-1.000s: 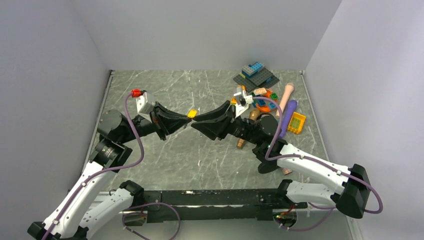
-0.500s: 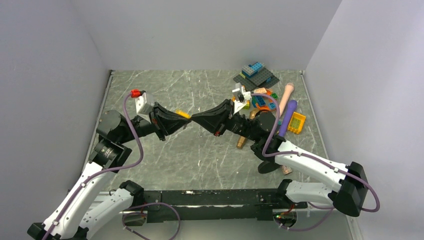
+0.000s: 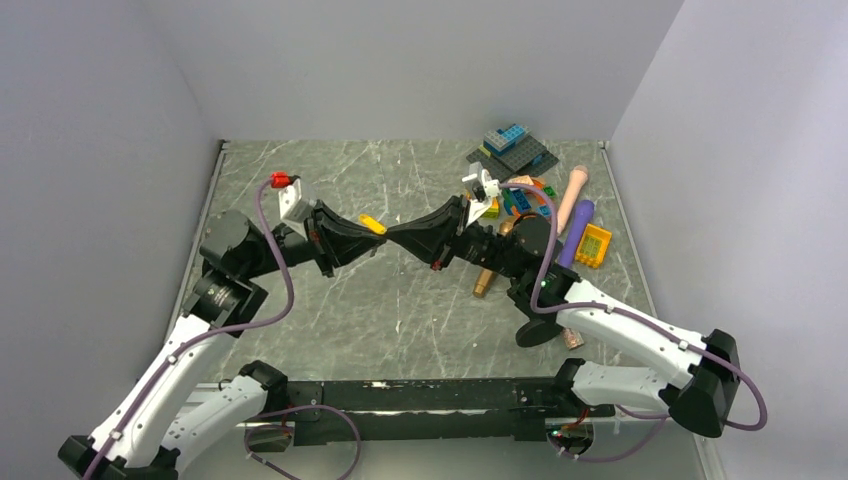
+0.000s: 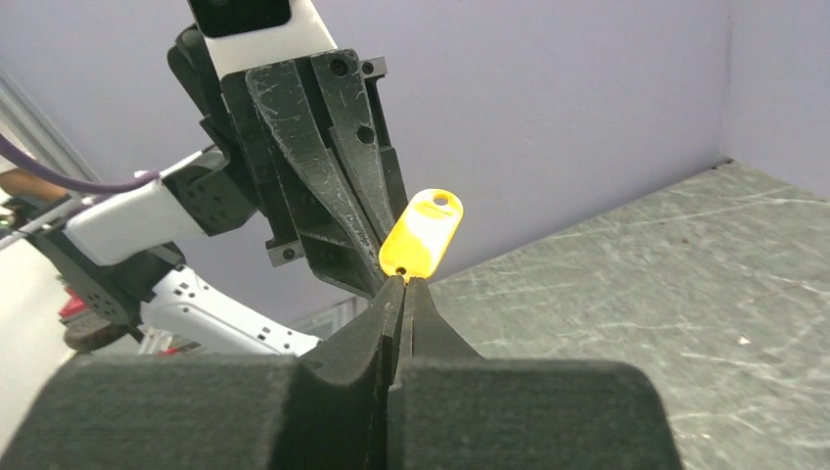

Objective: Remove the keys from the keyring

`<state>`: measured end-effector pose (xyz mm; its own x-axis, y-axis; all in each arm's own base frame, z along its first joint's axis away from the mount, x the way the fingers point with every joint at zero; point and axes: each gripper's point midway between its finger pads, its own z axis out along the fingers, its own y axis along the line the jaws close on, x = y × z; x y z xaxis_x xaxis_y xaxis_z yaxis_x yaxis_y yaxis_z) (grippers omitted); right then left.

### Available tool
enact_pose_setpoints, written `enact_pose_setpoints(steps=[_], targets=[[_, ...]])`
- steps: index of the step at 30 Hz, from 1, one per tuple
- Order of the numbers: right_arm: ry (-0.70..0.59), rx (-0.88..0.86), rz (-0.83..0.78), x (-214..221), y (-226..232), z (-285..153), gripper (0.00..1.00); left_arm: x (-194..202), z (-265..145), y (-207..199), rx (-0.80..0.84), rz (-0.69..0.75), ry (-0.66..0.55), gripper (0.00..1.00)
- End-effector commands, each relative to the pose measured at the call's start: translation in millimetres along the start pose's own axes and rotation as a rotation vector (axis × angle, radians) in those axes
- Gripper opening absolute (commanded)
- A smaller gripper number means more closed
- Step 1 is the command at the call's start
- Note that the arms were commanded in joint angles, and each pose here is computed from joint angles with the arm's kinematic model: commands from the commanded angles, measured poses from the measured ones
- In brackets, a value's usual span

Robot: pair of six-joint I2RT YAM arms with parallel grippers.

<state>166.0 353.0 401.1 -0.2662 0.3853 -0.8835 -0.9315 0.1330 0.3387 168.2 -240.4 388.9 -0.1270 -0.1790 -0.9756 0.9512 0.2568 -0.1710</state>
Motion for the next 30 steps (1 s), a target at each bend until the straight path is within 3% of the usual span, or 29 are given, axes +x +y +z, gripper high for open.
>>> enact_pose_setpoints(steps=[1,15,30], targets=[[0.072,-0.045,-0.070,-11.6,19.5,1.5,0.00,7.8,10.7,-1.7,0.073,-0.026,0.065,0.00],[0.317,0.003,-0.163,23.3,9.5,-25.2,0.00,37.7,27.3,1.9,0.195,-0.135,0.184,0.00],[0.488,0.058,-0.215,53.7,-5.4,-53.7,0.00,61.8,34.1,-36.3,0.382,-0.170,0.294,0.00]])
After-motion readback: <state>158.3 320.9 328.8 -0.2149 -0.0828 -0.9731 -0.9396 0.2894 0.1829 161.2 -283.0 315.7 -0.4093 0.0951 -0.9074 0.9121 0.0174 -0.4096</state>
